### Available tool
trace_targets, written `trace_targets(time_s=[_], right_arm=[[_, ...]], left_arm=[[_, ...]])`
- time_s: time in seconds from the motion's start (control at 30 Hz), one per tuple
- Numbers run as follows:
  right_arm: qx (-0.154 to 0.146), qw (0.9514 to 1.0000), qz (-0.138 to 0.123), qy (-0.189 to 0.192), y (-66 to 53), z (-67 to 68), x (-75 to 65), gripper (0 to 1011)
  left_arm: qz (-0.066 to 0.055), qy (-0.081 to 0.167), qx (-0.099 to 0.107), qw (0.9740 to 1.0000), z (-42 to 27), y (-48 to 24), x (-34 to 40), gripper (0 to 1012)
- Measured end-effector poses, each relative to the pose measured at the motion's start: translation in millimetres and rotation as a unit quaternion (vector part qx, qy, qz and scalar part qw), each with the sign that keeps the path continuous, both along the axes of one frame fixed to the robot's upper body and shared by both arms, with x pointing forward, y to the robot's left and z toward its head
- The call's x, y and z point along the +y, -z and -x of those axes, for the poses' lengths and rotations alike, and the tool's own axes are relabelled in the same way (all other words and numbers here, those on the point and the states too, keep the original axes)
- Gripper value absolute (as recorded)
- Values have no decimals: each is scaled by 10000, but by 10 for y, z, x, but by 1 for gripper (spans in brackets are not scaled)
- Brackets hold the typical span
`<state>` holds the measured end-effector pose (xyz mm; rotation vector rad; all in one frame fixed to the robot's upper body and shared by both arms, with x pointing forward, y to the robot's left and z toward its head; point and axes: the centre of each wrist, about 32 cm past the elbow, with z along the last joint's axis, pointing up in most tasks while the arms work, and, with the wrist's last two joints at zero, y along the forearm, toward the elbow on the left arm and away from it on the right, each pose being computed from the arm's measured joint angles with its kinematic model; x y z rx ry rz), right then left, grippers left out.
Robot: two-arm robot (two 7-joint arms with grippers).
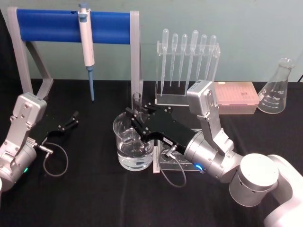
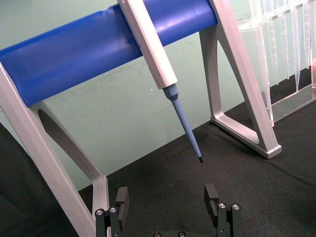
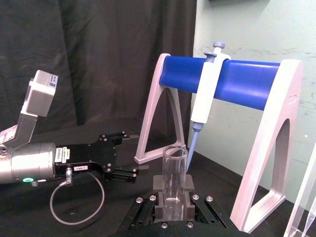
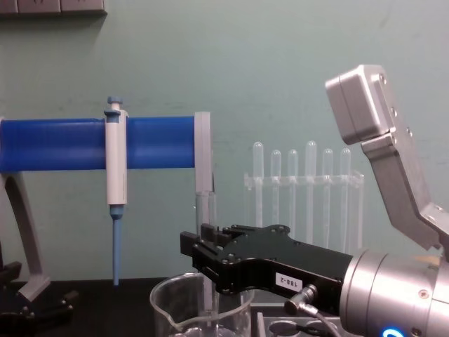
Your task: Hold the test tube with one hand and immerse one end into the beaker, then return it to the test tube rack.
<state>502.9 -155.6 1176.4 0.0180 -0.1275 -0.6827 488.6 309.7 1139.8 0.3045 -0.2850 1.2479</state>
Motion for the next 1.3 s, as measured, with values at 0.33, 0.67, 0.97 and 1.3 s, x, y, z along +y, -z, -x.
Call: trace_targets(time_s=[0.33,0.67,0.97,1.3], right_arm=[[0,10000,0,0,0,0,0,226],[0,10000,0,0,0,0,0,226],[0,10000,0,0,0,0,0,225],[0,10000,0,0,0,0,0,226]], left_arm=[[0,0,0,10000,0,0,0,1000],[0,0,-1,10000,0,0,0,1000],[0,0,0,10000,0,0,0,1000],[0,0,0,10000,0,0,0,1000]])
